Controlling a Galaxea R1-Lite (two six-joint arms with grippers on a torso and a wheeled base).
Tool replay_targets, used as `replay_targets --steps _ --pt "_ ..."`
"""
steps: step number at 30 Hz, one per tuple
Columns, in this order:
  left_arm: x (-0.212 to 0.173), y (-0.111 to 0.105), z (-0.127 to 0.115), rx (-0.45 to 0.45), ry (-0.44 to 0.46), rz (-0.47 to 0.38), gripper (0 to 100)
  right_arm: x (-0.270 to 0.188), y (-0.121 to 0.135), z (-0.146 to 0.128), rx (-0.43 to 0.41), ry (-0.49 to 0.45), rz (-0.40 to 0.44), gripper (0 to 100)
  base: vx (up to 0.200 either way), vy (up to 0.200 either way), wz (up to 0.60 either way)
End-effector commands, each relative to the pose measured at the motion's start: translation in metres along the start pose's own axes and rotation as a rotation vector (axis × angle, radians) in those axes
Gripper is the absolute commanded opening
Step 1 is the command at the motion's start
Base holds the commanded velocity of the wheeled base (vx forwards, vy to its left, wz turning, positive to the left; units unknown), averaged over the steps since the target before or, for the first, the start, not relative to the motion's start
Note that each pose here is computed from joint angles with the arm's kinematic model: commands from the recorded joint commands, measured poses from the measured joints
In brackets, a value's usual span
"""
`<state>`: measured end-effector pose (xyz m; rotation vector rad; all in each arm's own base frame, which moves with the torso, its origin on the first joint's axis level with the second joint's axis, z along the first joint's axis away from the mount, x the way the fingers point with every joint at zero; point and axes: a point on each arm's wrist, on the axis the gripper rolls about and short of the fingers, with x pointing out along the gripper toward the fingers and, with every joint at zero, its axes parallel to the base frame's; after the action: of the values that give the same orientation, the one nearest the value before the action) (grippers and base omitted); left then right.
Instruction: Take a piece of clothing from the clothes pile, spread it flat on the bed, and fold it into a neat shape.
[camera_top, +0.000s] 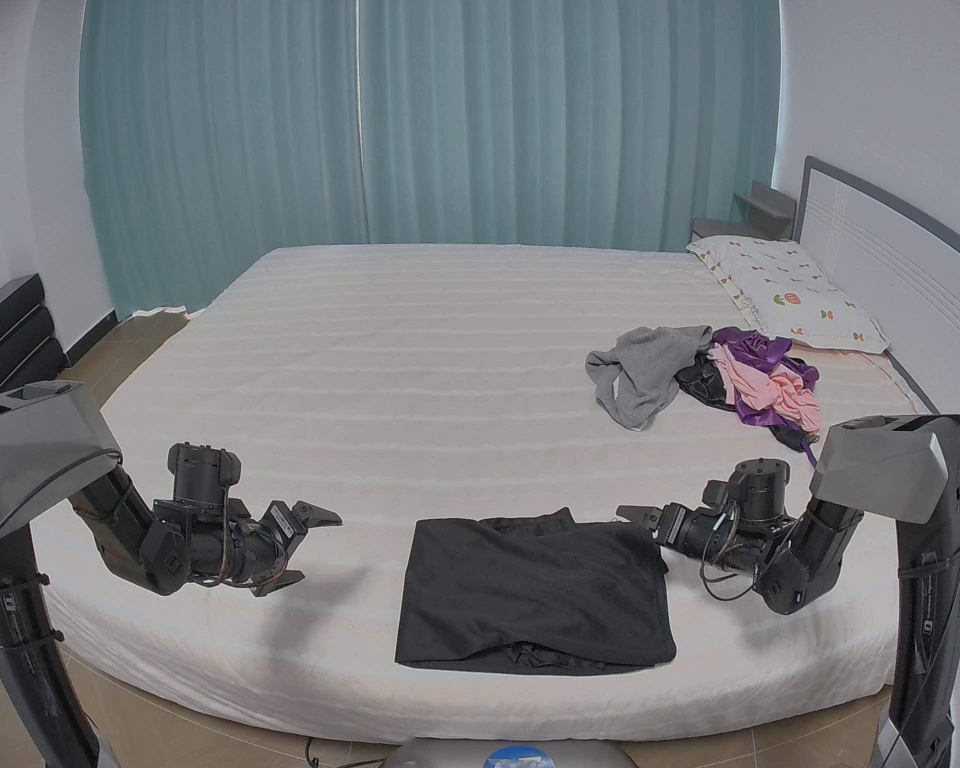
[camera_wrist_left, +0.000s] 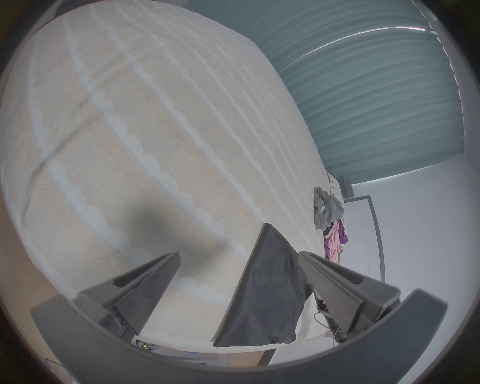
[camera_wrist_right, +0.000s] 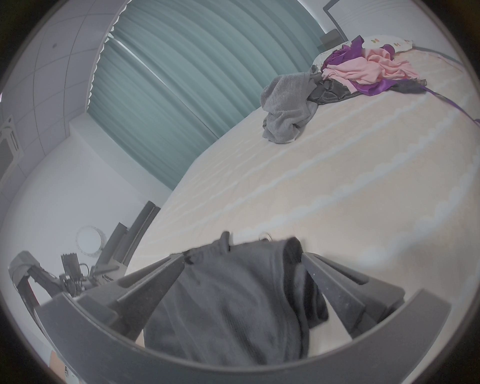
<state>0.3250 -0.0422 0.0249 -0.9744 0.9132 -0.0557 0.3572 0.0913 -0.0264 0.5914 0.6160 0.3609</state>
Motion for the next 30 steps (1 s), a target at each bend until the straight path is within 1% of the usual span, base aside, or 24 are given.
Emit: replay_targets --steps 1,8,11,16,17,20,30 --pt "0.001 0.0 -0.001 0.001 0.003 0.004 100 0.021 -0.006 0.004 0.026 -0.009 0.009 100 0.0 0.0 0.0" --pt "0.002 0.001 -0.001 0.001 -0.006 0.012 100 0.024 -0.006 0.001 0.023 0.001 0.014 100 0.0 0.0 0.0" --pt "0.003 0.001 -0.001 0.002 -0.011 0.016 100 0.023 -0.004 -0.005 0.024 0.024 0.007 100 0.0 0.0 0.0" --pt "0.004 0.001 -0.002 0.003 -0.008 0.018 100 0.024 -0.005 -0.003 0.027 0.027 0.002 100 0.0 0.0 0.0" --pt "0.004 0.001 -0.002 0.003 -0.008 0.018 100 0.024 -0.006 -0.003 0.028 0.029 -0.001 0 0.0 0.0 0.0" --pt "0.004 0.001 -0.001 0.005 -0.011 0.015 100 0.024 -0.007 -0.003 0.033 0.031 -0.007 0 0.0 0.0 0.0" --pt "0.006 0.001 -0.002 0.014 -0.02 -0.001 100 0.025 -0.019 0.013 0.06 -0.002 -0.048 0 0.0 0.0 0.0"
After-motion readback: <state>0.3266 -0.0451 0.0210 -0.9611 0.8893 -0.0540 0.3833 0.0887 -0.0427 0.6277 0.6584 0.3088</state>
